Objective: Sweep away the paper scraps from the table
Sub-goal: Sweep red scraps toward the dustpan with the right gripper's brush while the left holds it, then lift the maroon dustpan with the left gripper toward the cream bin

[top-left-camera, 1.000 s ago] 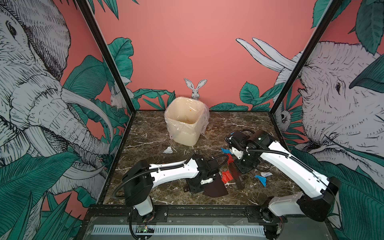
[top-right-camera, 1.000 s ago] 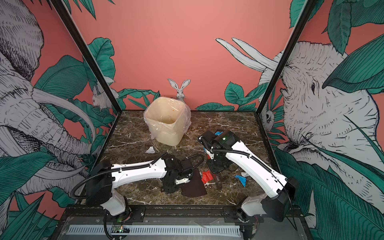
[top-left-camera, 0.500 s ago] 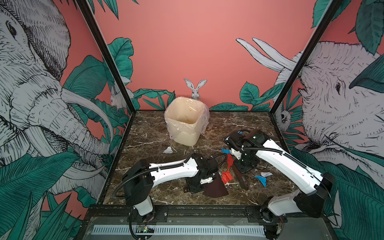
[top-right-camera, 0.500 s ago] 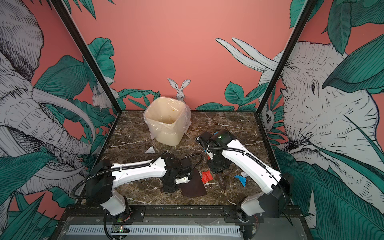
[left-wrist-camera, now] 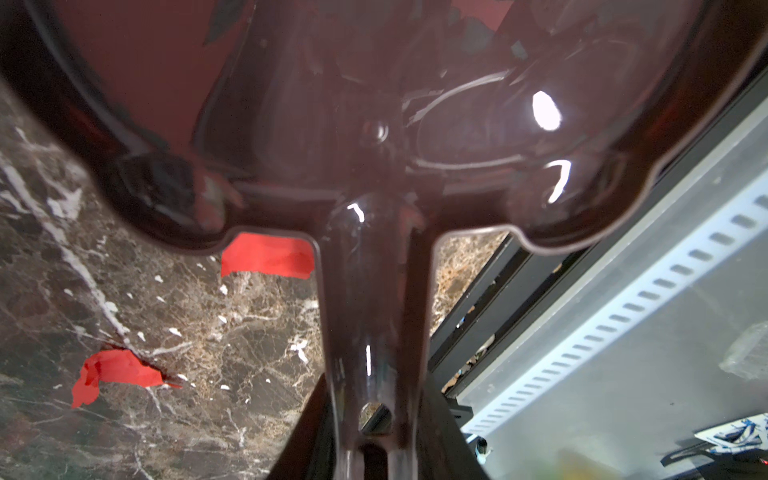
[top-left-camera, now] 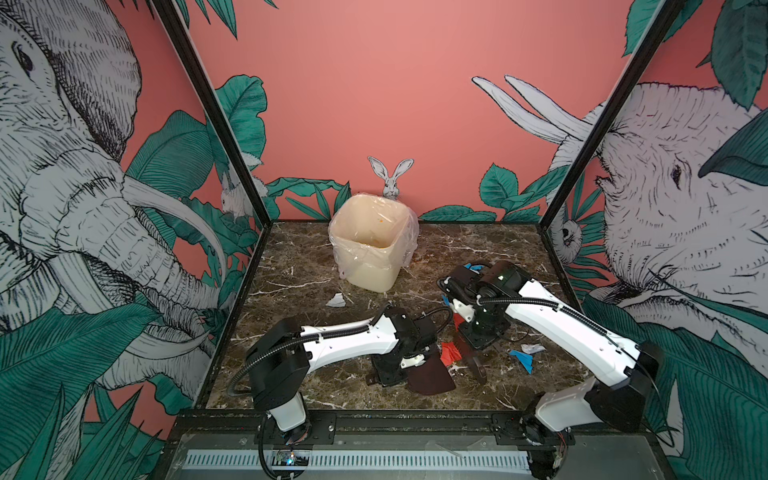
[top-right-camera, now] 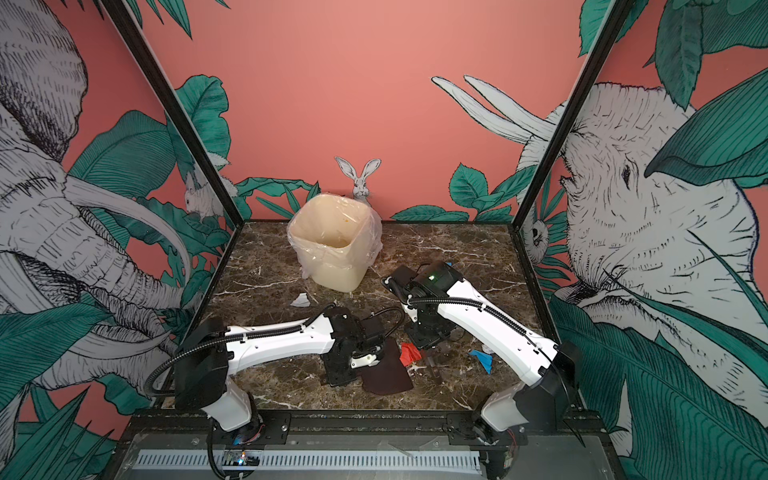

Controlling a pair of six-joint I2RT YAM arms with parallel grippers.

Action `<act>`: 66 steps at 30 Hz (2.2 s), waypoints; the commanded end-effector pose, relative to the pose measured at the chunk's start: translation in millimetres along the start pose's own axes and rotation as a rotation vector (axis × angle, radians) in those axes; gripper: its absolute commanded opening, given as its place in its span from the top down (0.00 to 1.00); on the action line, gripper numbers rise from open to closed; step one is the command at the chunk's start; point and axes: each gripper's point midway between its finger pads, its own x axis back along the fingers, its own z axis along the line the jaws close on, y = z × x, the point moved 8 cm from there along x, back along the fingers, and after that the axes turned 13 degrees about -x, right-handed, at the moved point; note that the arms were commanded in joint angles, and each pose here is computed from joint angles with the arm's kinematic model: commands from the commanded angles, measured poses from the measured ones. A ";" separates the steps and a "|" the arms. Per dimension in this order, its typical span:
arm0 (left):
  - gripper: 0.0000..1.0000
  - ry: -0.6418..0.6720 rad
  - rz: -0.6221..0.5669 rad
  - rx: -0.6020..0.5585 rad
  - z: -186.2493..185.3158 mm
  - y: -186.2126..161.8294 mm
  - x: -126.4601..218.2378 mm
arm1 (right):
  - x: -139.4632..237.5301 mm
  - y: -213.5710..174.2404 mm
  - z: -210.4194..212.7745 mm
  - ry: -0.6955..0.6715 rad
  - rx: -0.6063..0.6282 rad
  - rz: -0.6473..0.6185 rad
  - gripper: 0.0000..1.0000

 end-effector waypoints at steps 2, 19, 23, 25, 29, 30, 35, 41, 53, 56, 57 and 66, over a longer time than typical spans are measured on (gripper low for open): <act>1.00 0.018 0.011 0.018 2.4 -4.9 2.0 | 15.0 4.2 28.5 0.194 0.047 -0.055 1.00; 1.00 0.097 -0.066 0.061 6.7 -8.5 18.8 | 44.0 -1.5 -21.4 0.071 -0.070 -0.176 1.00; 1.00 0.122 -0.103 0.101 11.2 -11.1 30.2 | 60.6 -2.6 -49.5 0.110 -0.171 -0.268 1.00; 1.00 0.128 -0.124 0.132 14.9 -13.5 36.4 | 66.2 -2.6 -60.7 0.126 -0.211 -0.300 1.00; 1.00 0.135 -0.156 0.184 18.8 -17.1 52.4 | 70.4 -1.5 -75.7 0.164 -0.254 -0.331 1.00; 1.00 0.138 -0.161 0.195 19.0 -18.0 57.5 | 69.7 -0.7 -77.6 0.177 -0.260 -0.334 1.00; 1.00 0.160 -0.191 0.258 20.4 -24.5 83.9 | 62.2 4.9 -80.7 0.248 -0.273 -0.352 1.00; 1.00 0.183 -0.225 0.339 22.6 -34.8 120.9 | 57.9 7.1 -89.2 0.351 -0.317 -0.402 1.00; 1.00 0.228 -0.278 0.488 30.8 -67.7 180.8 | 50.9 7.5 -101.9 0.432 -0.367 -0.432 1.00; 1.00 0.242 -0.290 0.516 33.9 -76.9 195.9 | 50.8 6.9 -102.1 0.432 -0.363 -0.428 1.00; 1.00 0.245 -0.302 0.527 35.4 -80.1 201.6 | 50.1 7.1 -102.4 0.432 -0.364 -0.425 1.00; 1.00 0.264 -0.321 0.628 47.6 -109.8 227.9 | 52.0 7.0 -101.7 0.459 -0.371 -0.431 1.00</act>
